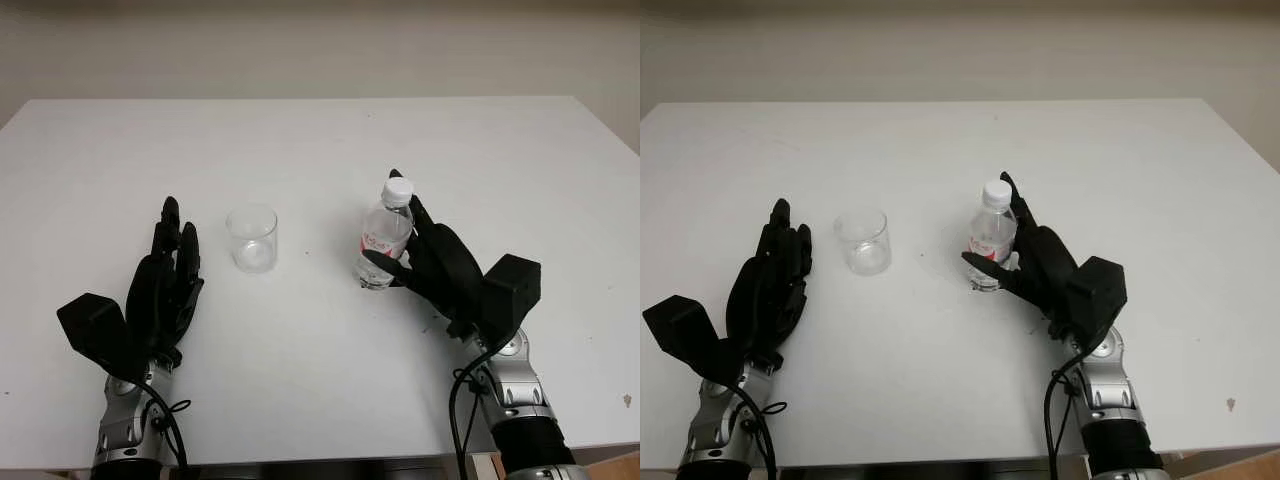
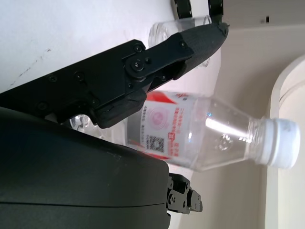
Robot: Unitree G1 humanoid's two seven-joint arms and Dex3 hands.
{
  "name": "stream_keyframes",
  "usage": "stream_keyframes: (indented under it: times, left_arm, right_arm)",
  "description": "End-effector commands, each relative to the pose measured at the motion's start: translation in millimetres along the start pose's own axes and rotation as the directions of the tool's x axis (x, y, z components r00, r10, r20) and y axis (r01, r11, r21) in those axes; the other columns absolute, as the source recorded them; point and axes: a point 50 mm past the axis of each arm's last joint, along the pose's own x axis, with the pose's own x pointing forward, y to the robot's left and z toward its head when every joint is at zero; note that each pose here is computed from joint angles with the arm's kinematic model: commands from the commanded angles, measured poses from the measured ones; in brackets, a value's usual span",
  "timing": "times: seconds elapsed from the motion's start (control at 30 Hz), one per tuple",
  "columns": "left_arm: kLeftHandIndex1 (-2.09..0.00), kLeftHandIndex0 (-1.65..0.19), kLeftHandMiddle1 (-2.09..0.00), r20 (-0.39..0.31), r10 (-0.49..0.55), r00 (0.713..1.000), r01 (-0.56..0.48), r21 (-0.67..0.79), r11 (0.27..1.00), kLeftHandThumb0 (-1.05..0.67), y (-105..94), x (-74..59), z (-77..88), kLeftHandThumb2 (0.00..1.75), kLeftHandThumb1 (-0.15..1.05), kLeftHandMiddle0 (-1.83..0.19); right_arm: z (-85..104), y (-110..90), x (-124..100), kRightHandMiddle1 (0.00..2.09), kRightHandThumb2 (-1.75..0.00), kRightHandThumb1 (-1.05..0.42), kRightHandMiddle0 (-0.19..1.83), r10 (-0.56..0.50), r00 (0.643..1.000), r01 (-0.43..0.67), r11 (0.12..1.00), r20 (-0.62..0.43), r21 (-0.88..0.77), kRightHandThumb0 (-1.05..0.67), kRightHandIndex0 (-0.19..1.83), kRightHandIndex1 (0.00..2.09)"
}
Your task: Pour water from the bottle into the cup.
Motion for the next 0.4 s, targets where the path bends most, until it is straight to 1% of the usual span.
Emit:
stream_keyframes:
  times: [0.0,0.1,0.37]
  left_arm:
    - [-0.05,0.18,-0.05,-0.063,0.026,0.998,-0.026,-0.01,1.0,-0.75,6.4,-8.7,-14.0,0.48,1.05,0.19]
    - [-0.05,0.18,-0.05,-0.067,0.03,0.997,-0.03,-0.008,1.0,-0.75,6.5,-8.6,-14.4,0.48,1.05,0.19]
    - [-0.05,0.18,-0.05,-0.067,0.034,0.997,-0.034,-0.009,0.999,-0.76,6.2,-9.7,-14.9,0.48,1.05,0.19]
  right_arm:
    - [-2.1,0.7,-1.7,0.0,-0.06,-0.93,-0.19,-0.02,1.0,0.02,1.0,0.005,0.007,-0.98,-0.19,0.0]
    - [-5.0,2.2,-2.5,0.0,-0.06,-0.93,-0.19,-0.031,0.999,0.031,0.999,0.005,0.024,-0.96,-0.19,0.0]
    - [-9.2,6.0,-3.0,0.0,-0.05,-0.93,-0.19,-0.036,0.999,0.036,0.998,0.006,0.047,-0.95,-0.19,0.0]
